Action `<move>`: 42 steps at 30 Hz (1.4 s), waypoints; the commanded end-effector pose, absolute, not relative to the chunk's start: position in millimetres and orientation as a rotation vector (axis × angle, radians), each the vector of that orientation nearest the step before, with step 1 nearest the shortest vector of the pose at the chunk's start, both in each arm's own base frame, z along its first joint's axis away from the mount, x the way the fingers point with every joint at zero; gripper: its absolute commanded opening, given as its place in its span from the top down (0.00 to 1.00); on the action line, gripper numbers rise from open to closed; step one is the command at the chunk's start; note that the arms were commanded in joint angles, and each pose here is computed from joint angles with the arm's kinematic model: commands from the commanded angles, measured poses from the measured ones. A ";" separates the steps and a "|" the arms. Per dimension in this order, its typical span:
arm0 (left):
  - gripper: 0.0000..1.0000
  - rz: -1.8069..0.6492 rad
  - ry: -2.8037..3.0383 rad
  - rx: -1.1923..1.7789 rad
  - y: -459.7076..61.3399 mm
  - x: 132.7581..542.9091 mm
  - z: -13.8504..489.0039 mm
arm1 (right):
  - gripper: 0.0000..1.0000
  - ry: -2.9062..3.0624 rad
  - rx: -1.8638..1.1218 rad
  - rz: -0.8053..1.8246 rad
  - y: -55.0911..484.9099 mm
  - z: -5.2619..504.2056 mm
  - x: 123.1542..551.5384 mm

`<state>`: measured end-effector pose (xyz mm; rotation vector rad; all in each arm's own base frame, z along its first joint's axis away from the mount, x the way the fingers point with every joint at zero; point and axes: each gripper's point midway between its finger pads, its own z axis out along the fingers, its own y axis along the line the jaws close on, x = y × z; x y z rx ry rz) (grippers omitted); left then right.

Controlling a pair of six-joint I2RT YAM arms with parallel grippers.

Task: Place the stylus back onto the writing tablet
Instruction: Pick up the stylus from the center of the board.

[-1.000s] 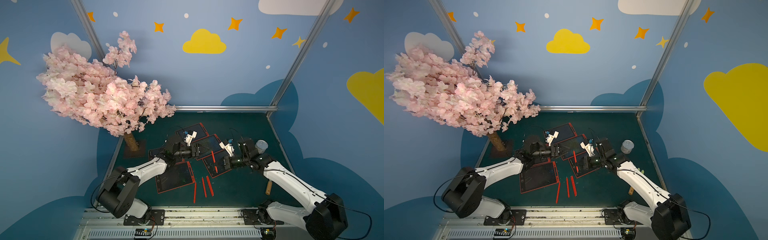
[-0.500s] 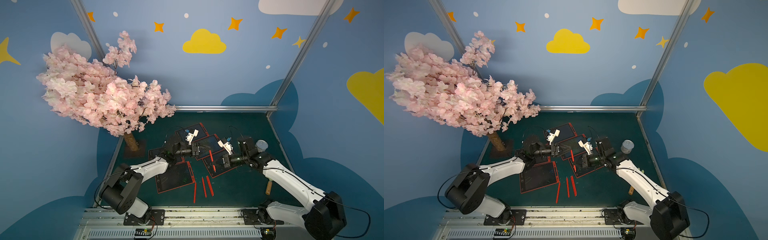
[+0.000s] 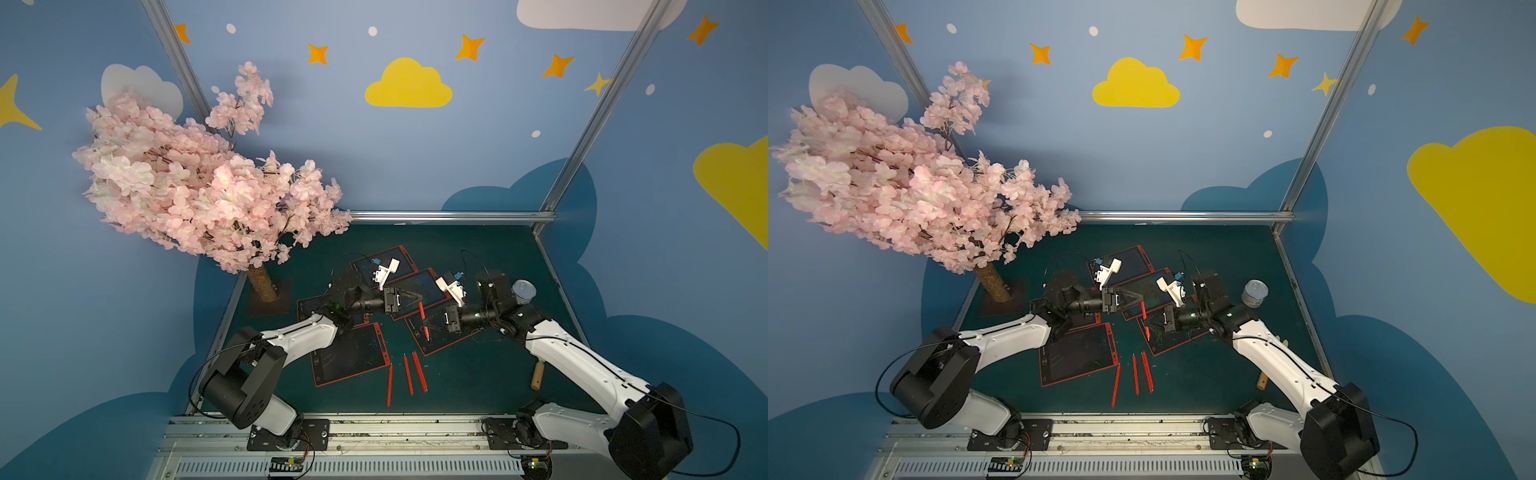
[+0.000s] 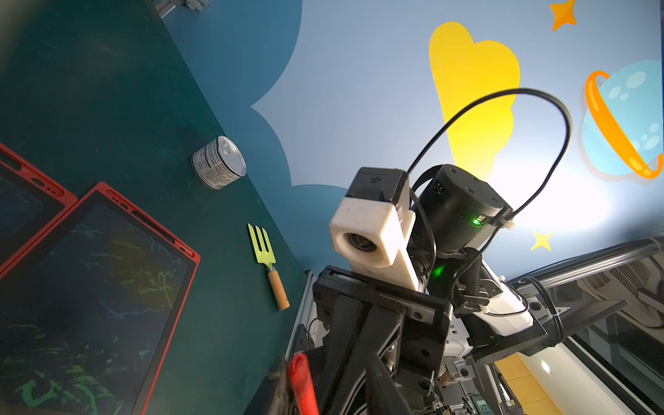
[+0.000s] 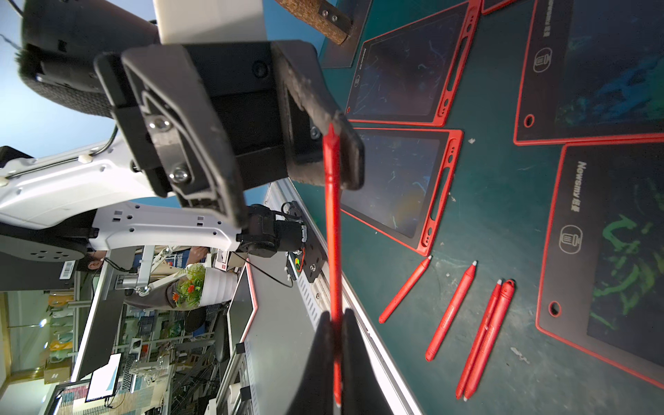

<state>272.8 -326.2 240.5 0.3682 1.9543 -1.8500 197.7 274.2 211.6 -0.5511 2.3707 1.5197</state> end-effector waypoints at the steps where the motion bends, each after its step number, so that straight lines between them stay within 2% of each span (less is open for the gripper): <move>1: 0.66 -1.861 1.933 0.418 -329.6 269.5 239.6 | 1.00 2.351 -0.578 1.554 275.9 211.7 196.4; 7: 0.73 -1.861 1.936 0.414 -330.4 269.7 237.7 | 1.00 2.355 -0.588 1.564 276.4 209.2 194.9; 19: 0.97 -1.833 1.940 0.398 -327.5 269.1 236.7 | 0.99 2.379 -0.568 1.539 273.2 202.3 193.9; 24: 0.97 -1.755 2.005 0.342 -323.4 274.0 228.4 | 0.83 2.391 -0.544 1.497 269.1 204.0 194.3; 29: 0.97 -1.533 2.130 0.300 -318.5 277.8 215.6 | 0.71 2.411 -0.498 1.384 259.5 203.2 194.7; 42: 0.97 -1.337 2.226 0.155 -335.2 280.0 200.9 | 0.50 2.385 -0.591 0.888 227.7 200.6 195.8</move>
